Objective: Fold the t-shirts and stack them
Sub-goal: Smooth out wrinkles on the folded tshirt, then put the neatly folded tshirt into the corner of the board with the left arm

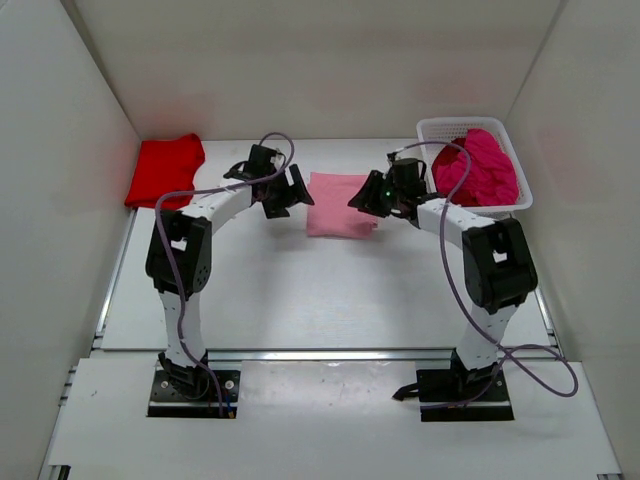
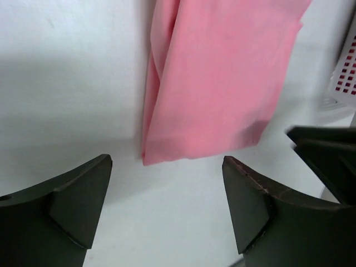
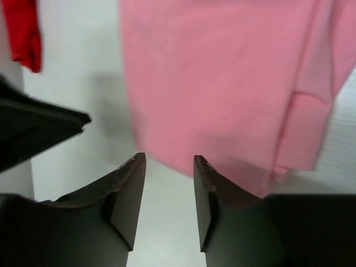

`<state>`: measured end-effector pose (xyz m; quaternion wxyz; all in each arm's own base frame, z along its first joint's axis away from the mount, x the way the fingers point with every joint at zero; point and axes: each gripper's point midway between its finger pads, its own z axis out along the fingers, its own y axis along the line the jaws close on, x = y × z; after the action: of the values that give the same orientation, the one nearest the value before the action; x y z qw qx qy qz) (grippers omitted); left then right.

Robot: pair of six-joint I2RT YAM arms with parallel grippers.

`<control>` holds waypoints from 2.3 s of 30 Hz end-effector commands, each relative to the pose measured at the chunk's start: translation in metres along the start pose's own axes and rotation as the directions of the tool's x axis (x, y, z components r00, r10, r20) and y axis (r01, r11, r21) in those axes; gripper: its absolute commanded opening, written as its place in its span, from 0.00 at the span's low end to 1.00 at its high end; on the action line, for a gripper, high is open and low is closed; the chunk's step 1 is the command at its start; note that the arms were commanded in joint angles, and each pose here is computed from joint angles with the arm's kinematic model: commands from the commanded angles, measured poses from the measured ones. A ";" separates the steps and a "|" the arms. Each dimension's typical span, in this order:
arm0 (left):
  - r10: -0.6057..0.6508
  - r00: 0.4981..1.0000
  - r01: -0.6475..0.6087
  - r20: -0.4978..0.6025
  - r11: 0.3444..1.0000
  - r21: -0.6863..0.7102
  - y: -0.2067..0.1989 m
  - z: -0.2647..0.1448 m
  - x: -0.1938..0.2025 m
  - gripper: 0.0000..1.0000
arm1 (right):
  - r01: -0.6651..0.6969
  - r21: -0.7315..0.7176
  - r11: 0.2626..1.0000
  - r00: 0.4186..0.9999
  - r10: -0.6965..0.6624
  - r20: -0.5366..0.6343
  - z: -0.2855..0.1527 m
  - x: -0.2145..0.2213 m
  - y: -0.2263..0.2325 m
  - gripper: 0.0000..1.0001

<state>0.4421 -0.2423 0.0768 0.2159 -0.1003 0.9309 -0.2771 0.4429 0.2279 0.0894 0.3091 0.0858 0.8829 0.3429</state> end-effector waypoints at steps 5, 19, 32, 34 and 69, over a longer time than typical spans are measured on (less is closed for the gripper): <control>0.176 0.973 -0.170 0.149 0.984 -0.052 -0.007 -0.025 -0.060 0.94 | 0.200 -0.049 0.979 0.977 -0.196 0.082 -0.082 -0.017 0.060 0.54; 0.168 0.984 -0.172 0.056 0.983 0.070 -0.015 0.058 -0.044 0.91 | 0.150 0.017 0.989 0.987 -0.151 0.051 -0.180 0.034 0.013 0.69; 0.051 0.999 -0.049 -0.002 0.974 0.222 -0.031 0.106 0.002 0.65 | 0.149 0.038 0.988 0.984 -0.152 0.088 -0.212 0.033 0.013 0.68; -0.006 1.000 0.006 0.002 0.970 0.245 -0.026 0.106 0.001 0.48 | 0.135 0.035 0.990 0.986 -0.137 0.099 -0.214 0.029 0.013 0.69; -0.212 0.740 0.036 0.639 0.960 0.277 0.104 -0.174 -0.360 0.01 | 0.142 -0.002 0.990 0.990 -0.142 0.019 -0.221 0.055 0.018 0.69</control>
<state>0.6821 0.0724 0.2332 0.5034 -0.2809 0.7396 -0.3474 0.2720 0.1351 0.1911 0.3308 0.0418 0.8914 0.3070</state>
